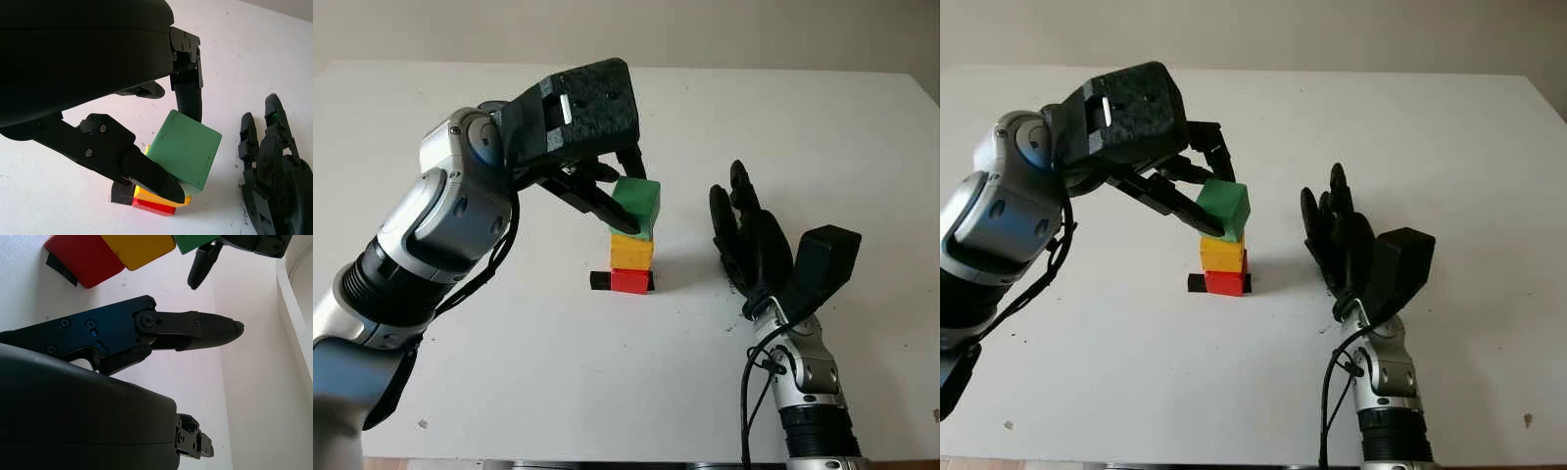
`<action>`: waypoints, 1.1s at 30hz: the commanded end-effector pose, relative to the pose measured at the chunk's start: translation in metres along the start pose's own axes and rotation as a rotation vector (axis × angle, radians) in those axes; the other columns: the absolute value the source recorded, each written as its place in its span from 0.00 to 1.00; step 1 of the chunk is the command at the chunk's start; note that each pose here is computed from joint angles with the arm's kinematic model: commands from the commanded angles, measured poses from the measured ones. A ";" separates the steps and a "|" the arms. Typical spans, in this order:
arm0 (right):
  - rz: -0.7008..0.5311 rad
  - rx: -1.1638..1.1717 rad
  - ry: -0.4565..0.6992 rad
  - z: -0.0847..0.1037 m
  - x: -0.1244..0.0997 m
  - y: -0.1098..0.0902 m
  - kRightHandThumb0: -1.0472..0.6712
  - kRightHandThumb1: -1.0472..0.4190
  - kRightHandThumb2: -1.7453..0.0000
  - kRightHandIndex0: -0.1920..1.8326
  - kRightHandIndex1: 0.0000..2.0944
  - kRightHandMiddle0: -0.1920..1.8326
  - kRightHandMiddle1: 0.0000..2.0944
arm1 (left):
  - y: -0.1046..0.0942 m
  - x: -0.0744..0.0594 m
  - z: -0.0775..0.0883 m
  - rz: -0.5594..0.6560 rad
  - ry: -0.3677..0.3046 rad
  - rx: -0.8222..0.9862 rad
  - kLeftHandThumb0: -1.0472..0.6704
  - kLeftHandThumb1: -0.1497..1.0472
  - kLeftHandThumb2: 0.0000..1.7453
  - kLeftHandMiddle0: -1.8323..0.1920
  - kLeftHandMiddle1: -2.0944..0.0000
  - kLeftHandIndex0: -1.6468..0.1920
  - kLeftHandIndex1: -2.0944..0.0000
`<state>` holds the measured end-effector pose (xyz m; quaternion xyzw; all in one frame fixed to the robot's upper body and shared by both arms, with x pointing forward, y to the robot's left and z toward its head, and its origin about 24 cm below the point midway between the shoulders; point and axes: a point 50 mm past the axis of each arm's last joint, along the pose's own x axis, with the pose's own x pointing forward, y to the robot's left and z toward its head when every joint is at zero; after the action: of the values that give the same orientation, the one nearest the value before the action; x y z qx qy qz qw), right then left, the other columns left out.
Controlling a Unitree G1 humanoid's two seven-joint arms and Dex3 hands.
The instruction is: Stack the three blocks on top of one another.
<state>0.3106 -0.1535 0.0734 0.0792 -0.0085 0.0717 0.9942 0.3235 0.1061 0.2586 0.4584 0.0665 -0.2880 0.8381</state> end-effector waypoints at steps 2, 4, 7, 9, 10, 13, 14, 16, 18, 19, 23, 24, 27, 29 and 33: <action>-0.002 0.000 -0.015 0.002 0.000 -0.001 0.19 0.00 0.77 0.00 0.00 0.00 0.02 | 0.002 -0.003 0.006 0.001 -0.003 0.015 0.41 0.96 0.03 0.74 0.98 0.79 0.11; -0.002 -0.002 -0.016 0.002 -0.001 -0.001 0.19 0.00 0.77 0.00 0.00 0.00 0.02 | 0.002 -0.003 0.006 0.001 0.001 0.010 0.41 0.96 0.03 0.74 0.98 0.80 0.12; -0.002 0.005 -0.015 0.002 -0.001 -0.001 0.19 0.00 0.77 0.00 0.00 0.00 0.02 | 0.002 -0.003 0.006 -0.006 0.004 -0.001 0.41 0.96 0.03 0.74 0.98 0.80 0.12; -0.001 0.004 -0.013 0.001 -0.001 -0.001 0.18 0.00 0.77 0.00 0.00 0.00 0.02 | 0.003 -0.004 0.006 -0.011 0.005 -0.003 0.41 0.96 0.03 0.72 0.97 0.80 0.12; 0.000 0.003 -0.012 0.001 -0.001 0.000 0.18 0.00 0.77 0.00 0.00 0.00 0.02 | 0.003 -0.004 0.006 -0.012 0.005 0.003 0.41 0.96 0.03 0.73 0.97 0.80 0.12; 0.002 -0.008 -0.012 0.001 -0.002 0.000 0.18 0.00 0.77 0.00 0.00 0.00 0.02 | 0.003 -0.004 0.006 -0.011 0.000 0.018 0.41 0.96 0.03 0.73 0.97 0.81 0.12; 0.002 -0.011 -0.012 0.001 -0.002 0.000 0.18 0.00 0.76 0.00 0.00 0.00 0.02 | 0.002 -0.004 0.005 -0.012 -0.006 0.019 0.41 0.96 0.03 0.73 0.97 0.81 0.12; 0.002 -0.011 -0.011 0.001 -0.002 0.000 0.18 0.00 0.76 0.00 0.00 0.00 0.02 | 0.002 -0.003 0.004 -0.012 -0.007 0.023 0.41 0.96 0.03 0.73 0.97 0.81 0.12; 0.000 -0.004 -0.010 0.001 -0.002 -0.001 0.19 0.00 0.76 0.00 0.00 0.00 0.02 | 0.002 -0.002 0.004 -0.013 -0.008 0.029 0.41 0.97 0.03 0.72 0.96 0.82 0.12; -0.001 -0.003 -0.010 0.001 -0.003 -0.001 0.19 0.00 0.76 0.00 0.00 0.00 0.02 | 0.002 -0.002 0.004 -0.016 -0.005 0.037 0.41 0.97 0.03 0.83 0.73 0.82 0.14; -0.005 -0.009 -0.009 0.000 -0.003 -0.002 0.19 0.00 0.76 0.00 0.00 0.00 0.02 | 0.000 -0.002 0.006 -0.034 -0.011 0.053 0.40 0.97 0.03 0.91 0.80 0.88 0.29; -0.005 -0.013 -0.011 0.000 -0.003 -0.002 0.19 0.00 0.76 0.00 0.00 0.00 0.02 | 0.000 -0.002 0.007 -0.044 -0.010 0.056 0.39 0.96 0.03 0.91 0.88 0.91 0.38; -0.005 -0.013 -0.007 0.000 -0.002 -0.002 0.19 0.00 0.76 0.00 0.00 0.00 0.02 | 0.000 -0.003 0.008 -0.060 -0.006 0.055 0.37 0.93 0.03 0.90 0.96 0.92 0.60; -0.002 -0.009 -0.005 0.000 -0.002 -0.002 0.19 0.00 0.76 0.00 0.00 0.00 0.02 | -0.001 -0.004 0.009 -0.065 -0.005 0.053 0.38 0.93 0.03 0.90 0.97 0.91 0.67; 0.004 -0.019 -0.006 0.000 -0.002 -0.002 0.19 0.00 0.76 0.00 0.00 0.00 0.02 | -0.001 -0.004 0.008 -0.072 -0.008 0.036 0.39 0.92 0.03 0.91 0.98 0.90 0.72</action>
<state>0.3096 -0.1535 0.0723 0.0762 -0.0080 0.0740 0.9943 0.3210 0.1031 0.2530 0.4637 0.0918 -0.3222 0.8202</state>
